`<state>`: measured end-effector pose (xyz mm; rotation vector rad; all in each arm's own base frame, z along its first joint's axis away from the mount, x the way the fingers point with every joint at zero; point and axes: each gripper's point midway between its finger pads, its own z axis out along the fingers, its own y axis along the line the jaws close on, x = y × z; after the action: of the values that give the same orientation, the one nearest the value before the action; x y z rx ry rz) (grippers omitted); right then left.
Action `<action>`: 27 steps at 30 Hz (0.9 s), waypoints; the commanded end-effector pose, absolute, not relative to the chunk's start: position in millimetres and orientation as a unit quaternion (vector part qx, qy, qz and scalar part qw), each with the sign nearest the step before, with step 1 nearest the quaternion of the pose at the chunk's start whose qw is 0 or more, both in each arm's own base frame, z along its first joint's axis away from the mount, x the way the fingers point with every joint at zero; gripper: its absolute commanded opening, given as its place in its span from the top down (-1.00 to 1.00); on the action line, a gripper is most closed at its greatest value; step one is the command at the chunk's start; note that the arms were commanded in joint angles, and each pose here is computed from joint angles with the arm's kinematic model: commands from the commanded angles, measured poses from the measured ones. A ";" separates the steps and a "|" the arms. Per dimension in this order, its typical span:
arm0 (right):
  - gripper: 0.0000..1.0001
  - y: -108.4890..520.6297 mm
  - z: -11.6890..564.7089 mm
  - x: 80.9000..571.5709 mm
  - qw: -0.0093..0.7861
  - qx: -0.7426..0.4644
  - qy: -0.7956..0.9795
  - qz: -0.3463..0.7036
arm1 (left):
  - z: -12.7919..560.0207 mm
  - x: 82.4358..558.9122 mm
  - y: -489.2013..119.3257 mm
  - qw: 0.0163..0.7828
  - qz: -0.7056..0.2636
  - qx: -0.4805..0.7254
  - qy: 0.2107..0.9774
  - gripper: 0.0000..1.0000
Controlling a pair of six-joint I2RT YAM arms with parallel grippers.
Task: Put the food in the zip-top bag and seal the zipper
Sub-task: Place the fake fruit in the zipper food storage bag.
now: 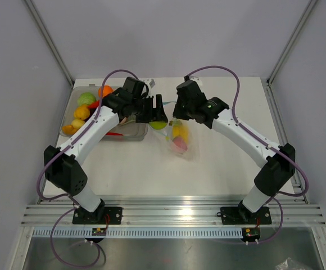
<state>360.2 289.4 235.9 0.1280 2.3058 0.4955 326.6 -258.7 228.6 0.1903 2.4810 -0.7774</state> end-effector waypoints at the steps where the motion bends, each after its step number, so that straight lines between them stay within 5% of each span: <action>1: 1.00 287.5 271.2 355.0 0.415 0.060 0.881 0.220 | 231.2 326.8 -274.7 0.260 -0.318 0.080 0.908 0.00; 12: 1.00 292.9 271.9 357.7 0.415 0.061 0.878 0.229 | 214.5 304.3 -289.2 0.218 -0.330 0.095 0.914 -0.18; 15: 1.00 292.1 271.6 356.9 0.415 0.059 0.879 0.228 | 210.4 294.3 -292.0 0.210 -0.330 0.102 0.915 -0.71; 17: 1.00 291.2 273.0 356.4 0.416 0.059 0.878 0.228 | 211.2 289.4 -291.1 0.207 -0.327 0.108 0.916 -0.82; 23: 1.00 289.5 271.0 355.1 0.416 0.061 0.879 0.227 | 250.2 283.2 -279.1 0.246 -0.321 0.121 0.906 -0.83; 26: 1.00 289.1 271.3 354.7 0.416 0.061 0.878 0.227 | 276.3 281.4 -273.1 0.274 -0.323 0.126 0.897 -0.60; 27: 1.00 288.9 271.3 354.3 0.416 0.061 0.878 0.227 | 282.9 281.1 -270.0 0.285 -0.320 0.124 0.895 -0.35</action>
<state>355.6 286.1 242.9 0.1349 2.2882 0.5129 282.5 -277.5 222.7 0.2910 2.5718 -0.8412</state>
